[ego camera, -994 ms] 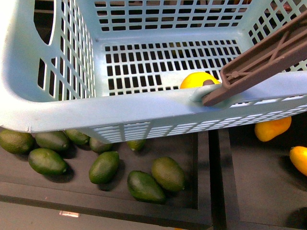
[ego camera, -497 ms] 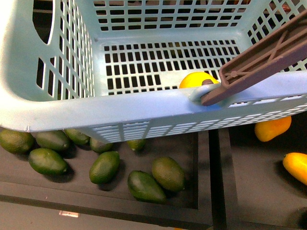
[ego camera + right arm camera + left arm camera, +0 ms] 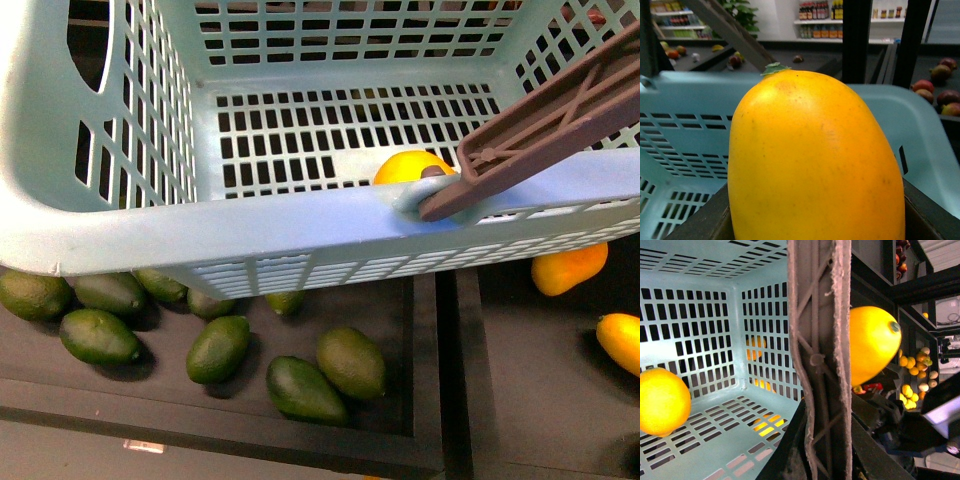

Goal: Pick lemon and mango into basket

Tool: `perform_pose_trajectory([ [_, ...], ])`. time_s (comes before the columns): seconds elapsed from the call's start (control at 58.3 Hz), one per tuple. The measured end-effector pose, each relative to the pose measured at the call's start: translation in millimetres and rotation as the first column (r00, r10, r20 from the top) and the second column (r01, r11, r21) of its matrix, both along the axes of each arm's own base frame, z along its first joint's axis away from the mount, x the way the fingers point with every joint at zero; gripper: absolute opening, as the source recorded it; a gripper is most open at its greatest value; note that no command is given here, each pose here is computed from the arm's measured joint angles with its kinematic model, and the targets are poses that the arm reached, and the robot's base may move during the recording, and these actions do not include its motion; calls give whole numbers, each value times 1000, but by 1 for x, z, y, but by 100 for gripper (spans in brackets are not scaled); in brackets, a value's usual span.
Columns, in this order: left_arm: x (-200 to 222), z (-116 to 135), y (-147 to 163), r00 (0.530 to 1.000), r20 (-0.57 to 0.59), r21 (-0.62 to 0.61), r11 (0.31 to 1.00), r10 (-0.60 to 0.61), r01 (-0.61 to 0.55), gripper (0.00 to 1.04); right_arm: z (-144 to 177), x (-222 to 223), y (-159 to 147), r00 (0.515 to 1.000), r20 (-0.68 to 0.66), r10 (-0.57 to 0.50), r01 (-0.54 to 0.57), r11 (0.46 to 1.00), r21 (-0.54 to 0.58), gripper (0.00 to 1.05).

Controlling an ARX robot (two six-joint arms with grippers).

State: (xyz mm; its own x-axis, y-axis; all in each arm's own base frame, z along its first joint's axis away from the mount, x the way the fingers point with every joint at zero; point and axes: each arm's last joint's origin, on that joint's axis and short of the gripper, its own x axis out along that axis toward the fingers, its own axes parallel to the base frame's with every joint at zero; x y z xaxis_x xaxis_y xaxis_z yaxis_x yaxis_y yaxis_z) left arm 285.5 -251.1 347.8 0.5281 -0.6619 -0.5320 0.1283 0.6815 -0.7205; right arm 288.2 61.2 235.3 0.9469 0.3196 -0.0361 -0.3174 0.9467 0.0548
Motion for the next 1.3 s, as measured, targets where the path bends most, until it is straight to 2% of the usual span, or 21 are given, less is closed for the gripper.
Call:
perform_pose_trajectory([
  [0.137,0,0,0,1000,0,0,1000,-1,1,8,-11,5,5,999,-43,-14,14,1000,-18,63],
  [0.377,0,0,0,1000,0,0,1000,-1,1,8,-1,0,1,998,-6,-61,61,998,10,97],
  [0.497,0,-2,0,1000,-6,2,1000,-2,2,8,6,-13,-13,992,18,-124,124,992,35,96],
  [0.703,0,-2,0,1000,-3,7,1000,3,-3,8,1,-60,-44,947,5,-323,322,946,40,96],
  [0.874,0,-2,0,1000,-5,4,1000,-1,1,8,-24,-110,-50,924,-87,-373,376,926,27,96],
  [0.96,0,-2,0,1000,-7,3,1000,-2,2,8,-25,-124,-51,920,-78,-385,389,920,48,96],
  [1.063,0,-2,0,1000,-6,3,1000,-1,1,8,-22,-129,-56,950,22,-312,312,950,31,83],
  [1.269,0,-2,0,1000,-7,3,1000,0,0,8,-39,-141,-61,948,36,-317,318,948,-23,50],
  [1.303,0,-2,0,1000,-5,4,1000,0,0,8,-41,-144,-61,948,39,-317,318,948,-27,41],
])
